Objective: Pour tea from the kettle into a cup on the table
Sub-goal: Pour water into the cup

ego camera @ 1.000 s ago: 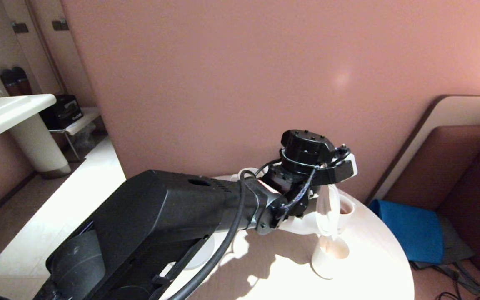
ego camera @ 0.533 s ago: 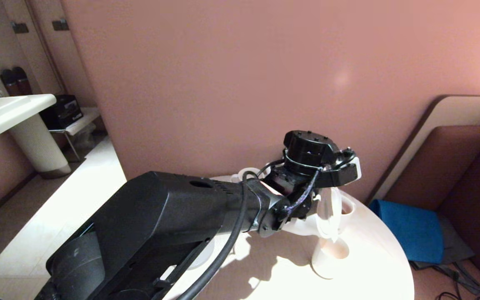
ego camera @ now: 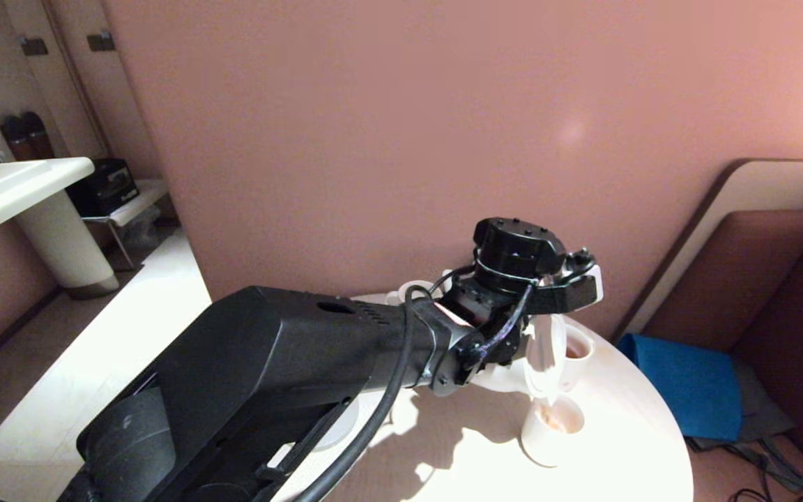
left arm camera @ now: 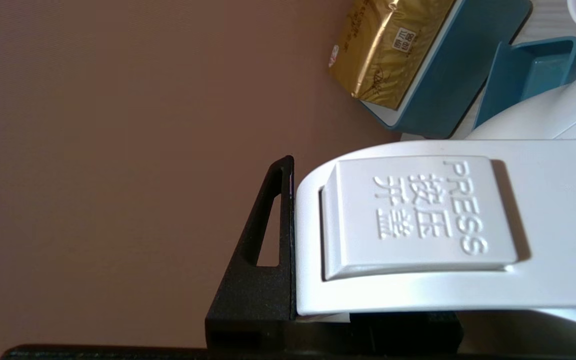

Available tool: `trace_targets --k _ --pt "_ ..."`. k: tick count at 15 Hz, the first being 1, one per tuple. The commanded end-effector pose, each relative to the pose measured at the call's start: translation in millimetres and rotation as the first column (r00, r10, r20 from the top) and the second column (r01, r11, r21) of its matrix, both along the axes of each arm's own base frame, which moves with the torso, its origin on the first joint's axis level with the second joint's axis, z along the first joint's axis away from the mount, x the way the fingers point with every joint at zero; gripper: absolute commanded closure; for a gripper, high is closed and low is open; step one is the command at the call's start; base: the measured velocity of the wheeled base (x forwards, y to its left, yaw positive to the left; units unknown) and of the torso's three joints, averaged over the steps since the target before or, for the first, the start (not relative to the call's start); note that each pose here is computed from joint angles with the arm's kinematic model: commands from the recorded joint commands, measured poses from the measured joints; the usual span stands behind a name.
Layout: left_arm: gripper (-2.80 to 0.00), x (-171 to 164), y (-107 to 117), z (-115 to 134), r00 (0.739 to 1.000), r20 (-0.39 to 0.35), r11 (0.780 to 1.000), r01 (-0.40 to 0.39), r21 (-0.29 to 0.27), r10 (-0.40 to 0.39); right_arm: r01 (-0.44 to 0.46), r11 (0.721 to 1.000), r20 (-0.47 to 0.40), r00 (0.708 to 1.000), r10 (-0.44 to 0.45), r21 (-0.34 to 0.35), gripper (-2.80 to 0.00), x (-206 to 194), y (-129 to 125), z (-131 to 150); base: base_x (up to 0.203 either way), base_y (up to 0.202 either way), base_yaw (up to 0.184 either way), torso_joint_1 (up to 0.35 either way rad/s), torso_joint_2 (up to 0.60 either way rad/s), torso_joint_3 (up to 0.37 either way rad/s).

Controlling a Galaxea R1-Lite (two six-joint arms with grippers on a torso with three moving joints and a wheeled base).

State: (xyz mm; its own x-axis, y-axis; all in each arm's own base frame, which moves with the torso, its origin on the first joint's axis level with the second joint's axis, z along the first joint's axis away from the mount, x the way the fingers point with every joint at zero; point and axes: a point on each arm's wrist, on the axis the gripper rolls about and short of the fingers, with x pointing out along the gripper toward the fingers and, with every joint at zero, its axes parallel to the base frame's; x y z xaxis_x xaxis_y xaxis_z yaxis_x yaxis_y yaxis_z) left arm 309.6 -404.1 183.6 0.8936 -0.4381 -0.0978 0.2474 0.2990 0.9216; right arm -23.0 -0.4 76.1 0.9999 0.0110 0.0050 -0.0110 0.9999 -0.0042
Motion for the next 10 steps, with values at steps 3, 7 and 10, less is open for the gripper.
trace_targets --k 3,7,10 --pt "0.00 0.3 -0.5 -0.1 1.000 0.004 1.000 -0.002 0.003 0.002 -0.001 1.000 0.000 1.000 0.001 0.000 -2.80 0.1 0.0 0.2 0.000 0.000 0.000 0.000 0.00 0.000" --pt "0.00 -0.2 -0.8 -0.1 1.000 0.004 1.000 -0.001 0.003 0.001 0.000 1.000 0.000 1.000 0.000 0.000 -2.80 0.1 0.0 0.2 0.000 0.000 0.000 0.000 0.00 0.000" --pt "0.00 -0.3 -0.6 0.7 1.000 0.006 1.000 -0.002 0.003 0.002 0.000 1.000 0.000 1.000 0.000 0.000 -2.80 0.1 0.0 0.2 0.000 0.000 0.000 0.000 0.00 0.000"
